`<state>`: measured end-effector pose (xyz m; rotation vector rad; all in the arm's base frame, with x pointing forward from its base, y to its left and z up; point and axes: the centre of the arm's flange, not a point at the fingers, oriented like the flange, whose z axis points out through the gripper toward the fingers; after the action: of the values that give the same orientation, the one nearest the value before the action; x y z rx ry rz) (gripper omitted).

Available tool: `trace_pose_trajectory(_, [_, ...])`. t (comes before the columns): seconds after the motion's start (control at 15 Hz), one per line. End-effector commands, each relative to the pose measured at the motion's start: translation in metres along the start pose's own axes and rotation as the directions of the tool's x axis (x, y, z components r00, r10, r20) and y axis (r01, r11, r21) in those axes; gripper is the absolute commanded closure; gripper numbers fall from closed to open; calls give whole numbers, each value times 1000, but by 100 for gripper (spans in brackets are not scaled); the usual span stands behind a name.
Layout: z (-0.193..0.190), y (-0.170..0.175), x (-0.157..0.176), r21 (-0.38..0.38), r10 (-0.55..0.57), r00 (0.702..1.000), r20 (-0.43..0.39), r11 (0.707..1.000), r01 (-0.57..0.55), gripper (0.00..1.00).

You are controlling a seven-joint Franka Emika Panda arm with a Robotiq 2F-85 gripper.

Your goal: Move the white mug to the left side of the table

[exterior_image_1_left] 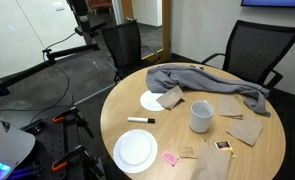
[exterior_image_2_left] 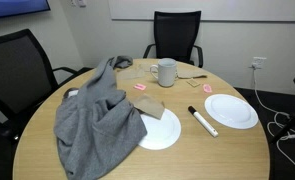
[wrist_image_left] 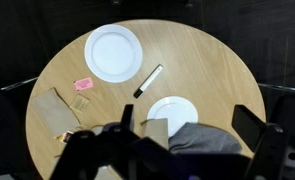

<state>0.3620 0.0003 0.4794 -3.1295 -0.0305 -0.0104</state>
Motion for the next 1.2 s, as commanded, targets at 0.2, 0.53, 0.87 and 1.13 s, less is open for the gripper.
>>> trace_pose_trajectory(0.2, [0,0,0,0,0,1000,0,1000,0,0])
trace_pose_trajectory(0.53, [0,0,0,0,0,1000,0,1000,0,0])
trace_pose_trajectory(0.87, [0,0,0,0,0,1000,0,1000,0,0])
trace_pose_trajectory(1.13, [0,1,11,-12,21,999,-38,1000,-21,0])
